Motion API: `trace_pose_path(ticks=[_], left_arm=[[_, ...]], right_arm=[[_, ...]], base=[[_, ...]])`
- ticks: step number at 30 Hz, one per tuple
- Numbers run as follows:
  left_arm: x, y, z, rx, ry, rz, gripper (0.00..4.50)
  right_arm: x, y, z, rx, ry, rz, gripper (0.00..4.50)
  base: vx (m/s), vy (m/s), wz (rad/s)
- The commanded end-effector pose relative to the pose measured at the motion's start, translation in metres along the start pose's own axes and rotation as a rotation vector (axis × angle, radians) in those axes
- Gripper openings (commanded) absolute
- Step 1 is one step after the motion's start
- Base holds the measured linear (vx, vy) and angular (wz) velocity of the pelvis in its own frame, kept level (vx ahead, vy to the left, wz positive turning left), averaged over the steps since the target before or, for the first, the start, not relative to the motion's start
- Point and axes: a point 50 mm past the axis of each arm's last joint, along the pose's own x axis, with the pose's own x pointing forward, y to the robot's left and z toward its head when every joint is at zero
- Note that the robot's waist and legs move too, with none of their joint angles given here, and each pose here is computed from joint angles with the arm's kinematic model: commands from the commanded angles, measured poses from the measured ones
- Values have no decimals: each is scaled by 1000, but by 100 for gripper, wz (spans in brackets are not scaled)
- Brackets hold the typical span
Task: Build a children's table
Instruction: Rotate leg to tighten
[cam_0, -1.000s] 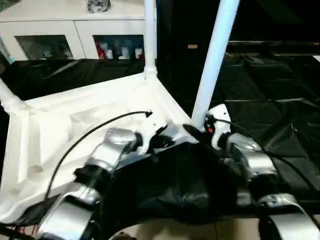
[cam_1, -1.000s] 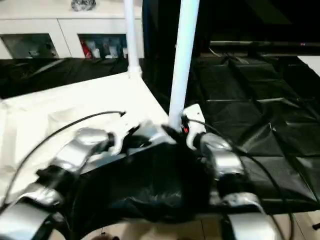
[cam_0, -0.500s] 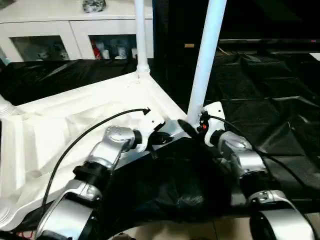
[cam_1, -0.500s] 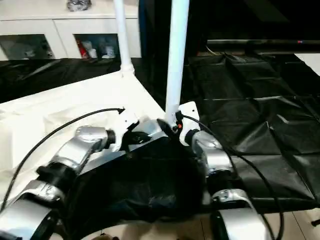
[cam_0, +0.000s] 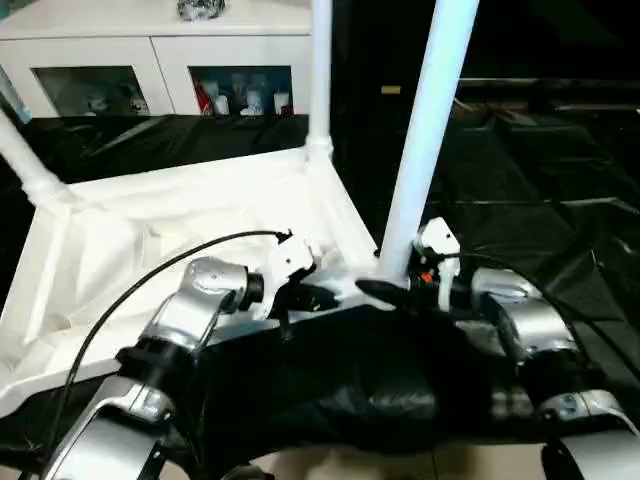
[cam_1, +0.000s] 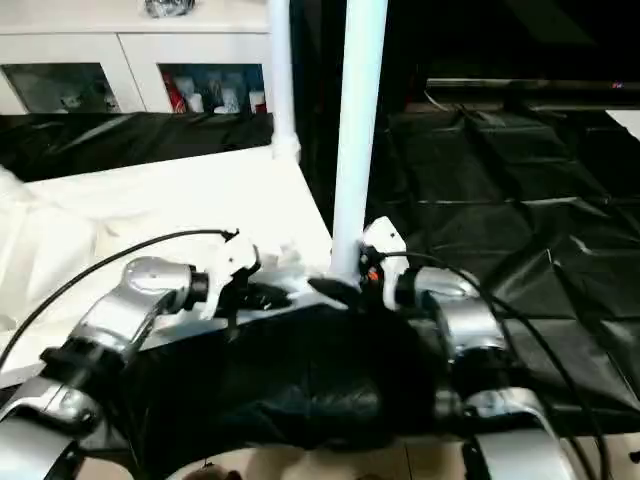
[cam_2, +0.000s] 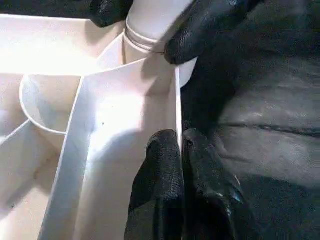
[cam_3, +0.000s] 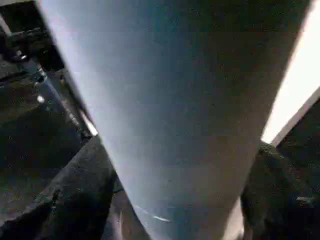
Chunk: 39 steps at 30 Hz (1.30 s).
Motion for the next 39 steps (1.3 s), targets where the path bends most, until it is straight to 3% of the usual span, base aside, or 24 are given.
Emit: trace_pose_path(ticks=[1, 10, 17, 23, 27, 33, 39], left_arm=[[8, -6, 11, 39, -42, -62, 0], [5, -6, 9, 33, -24, -74, 0], [13, -2, 16, 18, -55, -16, 0], [37, 15, 35, -9, -82, 206, 0], [45, 19, 41, -13, -86, 278, 0], [52, 16, 47, -12, -110, 261, 0], [46, 13, 42, 8, -122, 206, 0]], right_arm=[[7, 9, -1, 6, 8, 75, 318], [7, 16, -3, 22, 33, 135, 254], [15, 24, -10, 61, 36, 107, 250], [50, 14, -20, 163, 2, -310, 249], [64, 13, -17, 231, -29, -427, 237], [83, 20, -3, 216, -75, -421, 237], [81, 19, 5, 221, -116, -345, 308]], base=[[0, 0, 0], [0, 0, 0], [0, 0, 0], [0, 0, 0], [0, 0, 0], [0, 0, 0], [0, 0, 0]])
